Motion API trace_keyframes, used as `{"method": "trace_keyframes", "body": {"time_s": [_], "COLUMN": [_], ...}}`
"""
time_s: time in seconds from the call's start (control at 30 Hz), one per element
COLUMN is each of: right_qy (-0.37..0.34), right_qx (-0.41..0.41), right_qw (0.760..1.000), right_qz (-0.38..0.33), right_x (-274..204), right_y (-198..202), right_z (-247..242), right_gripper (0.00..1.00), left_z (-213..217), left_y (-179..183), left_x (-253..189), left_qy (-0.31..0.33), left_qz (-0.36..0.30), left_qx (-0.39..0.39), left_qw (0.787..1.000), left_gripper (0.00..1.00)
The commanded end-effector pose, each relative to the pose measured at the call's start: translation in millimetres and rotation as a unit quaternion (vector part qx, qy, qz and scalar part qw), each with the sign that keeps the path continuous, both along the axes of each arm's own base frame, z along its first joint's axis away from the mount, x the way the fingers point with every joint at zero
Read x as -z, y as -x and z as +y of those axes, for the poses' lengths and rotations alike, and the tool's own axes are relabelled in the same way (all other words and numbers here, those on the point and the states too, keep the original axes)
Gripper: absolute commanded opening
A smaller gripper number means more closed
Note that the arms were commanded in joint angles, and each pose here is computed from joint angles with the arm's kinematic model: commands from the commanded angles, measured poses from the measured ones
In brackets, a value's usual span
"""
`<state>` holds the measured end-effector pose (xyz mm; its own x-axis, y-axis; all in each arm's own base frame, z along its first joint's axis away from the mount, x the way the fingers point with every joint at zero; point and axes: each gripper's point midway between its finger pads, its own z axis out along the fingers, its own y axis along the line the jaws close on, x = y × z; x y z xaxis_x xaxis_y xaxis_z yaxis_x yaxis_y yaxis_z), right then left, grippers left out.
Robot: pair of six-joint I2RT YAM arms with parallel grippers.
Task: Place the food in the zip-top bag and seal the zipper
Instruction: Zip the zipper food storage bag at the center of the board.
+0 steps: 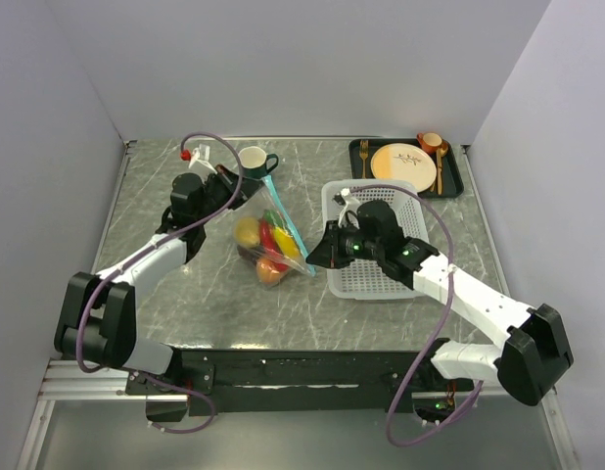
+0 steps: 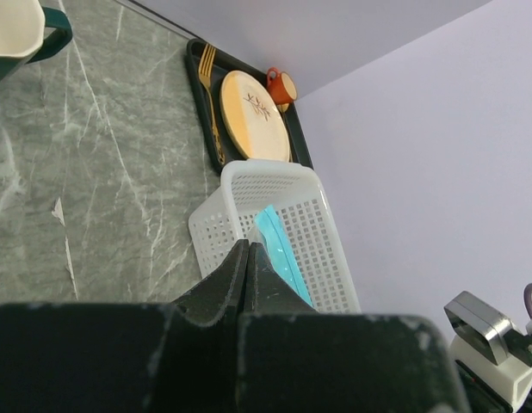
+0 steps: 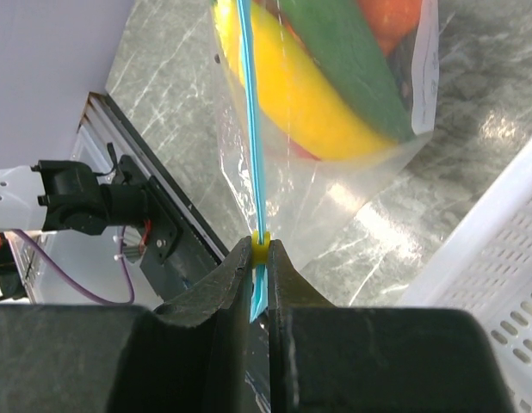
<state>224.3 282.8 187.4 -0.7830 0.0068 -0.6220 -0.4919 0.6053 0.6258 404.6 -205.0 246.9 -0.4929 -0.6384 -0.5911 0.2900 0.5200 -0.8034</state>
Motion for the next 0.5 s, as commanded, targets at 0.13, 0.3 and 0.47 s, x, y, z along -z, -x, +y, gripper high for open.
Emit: {"method": "trace_keyframes", "body": {"time_s": [0.13,0.3,0.47], "right_qy": [0.0,-0.002,-0.001], "right_qx": [-0.025,-0.025,-0.024], "right_qw": [1.0,0.999,0.999], "right_qz": [0.017,0.021,0.025], "right_x": [2,5,7], "right_y": [26,31,34], "right_z": [-5,-8,-9], "right_gripper": [0.0,0.0,0.0], "left_z": [24,25,26], "left_y": [-7,-6,-6], "left_x": [-46,-47,-46], "left_qy": [0.008,0.005,0.004], "left_qz": [-0.073,-0.072,-0.07], "left_qx": [-0.055,-0.057,-0.059], "left_qw": [0.996,0.996,0.996], "left_gripper": [0.01,0.01,0.01]}}
